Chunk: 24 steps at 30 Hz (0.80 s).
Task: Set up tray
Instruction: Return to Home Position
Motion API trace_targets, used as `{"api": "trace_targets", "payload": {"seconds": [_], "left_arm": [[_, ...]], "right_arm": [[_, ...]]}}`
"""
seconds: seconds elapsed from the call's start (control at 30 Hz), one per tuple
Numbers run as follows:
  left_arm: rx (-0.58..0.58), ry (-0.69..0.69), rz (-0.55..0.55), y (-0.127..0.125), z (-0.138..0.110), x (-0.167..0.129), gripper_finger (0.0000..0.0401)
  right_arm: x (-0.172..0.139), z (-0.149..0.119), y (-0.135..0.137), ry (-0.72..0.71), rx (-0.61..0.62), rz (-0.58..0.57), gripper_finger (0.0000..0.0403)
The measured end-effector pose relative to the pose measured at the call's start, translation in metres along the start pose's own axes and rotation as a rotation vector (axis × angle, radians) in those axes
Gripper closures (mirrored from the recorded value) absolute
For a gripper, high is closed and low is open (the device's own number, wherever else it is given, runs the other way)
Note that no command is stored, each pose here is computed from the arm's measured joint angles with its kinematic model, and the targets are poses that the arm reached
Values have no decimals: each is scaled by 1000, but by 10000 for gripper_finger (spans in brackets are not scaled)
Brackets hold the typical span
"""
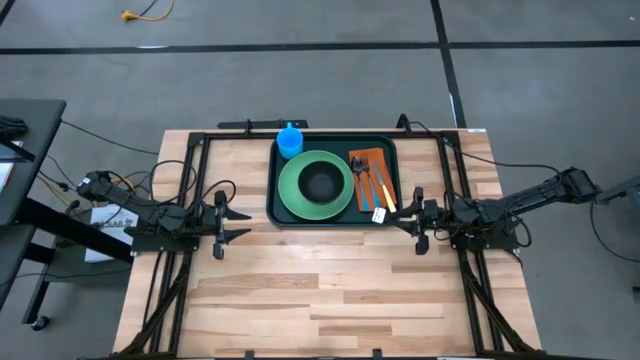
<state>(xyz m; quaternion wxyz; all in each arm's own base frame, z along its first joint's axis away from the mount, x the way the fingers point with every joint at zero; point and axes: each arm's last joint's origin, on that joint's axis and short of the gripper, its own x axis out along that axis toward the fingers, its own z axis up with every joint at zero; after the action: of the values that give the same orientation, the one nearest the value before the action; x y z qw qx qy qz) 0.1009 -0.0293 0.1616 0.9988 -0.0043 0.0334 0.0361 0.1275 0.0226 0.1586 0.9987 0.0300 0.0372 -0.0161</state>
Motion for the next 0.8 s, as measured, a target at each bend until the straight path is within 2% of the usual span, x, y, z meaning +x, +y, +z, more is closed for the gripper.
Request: {"api": "trace_targets", "payload": {"seconds": [0.8], "left_arm": [[4, 0, 0, 0, 0, 0, 249]], "right_arm": [[0, 0, 0, 0, 0, 0, 317]]}}
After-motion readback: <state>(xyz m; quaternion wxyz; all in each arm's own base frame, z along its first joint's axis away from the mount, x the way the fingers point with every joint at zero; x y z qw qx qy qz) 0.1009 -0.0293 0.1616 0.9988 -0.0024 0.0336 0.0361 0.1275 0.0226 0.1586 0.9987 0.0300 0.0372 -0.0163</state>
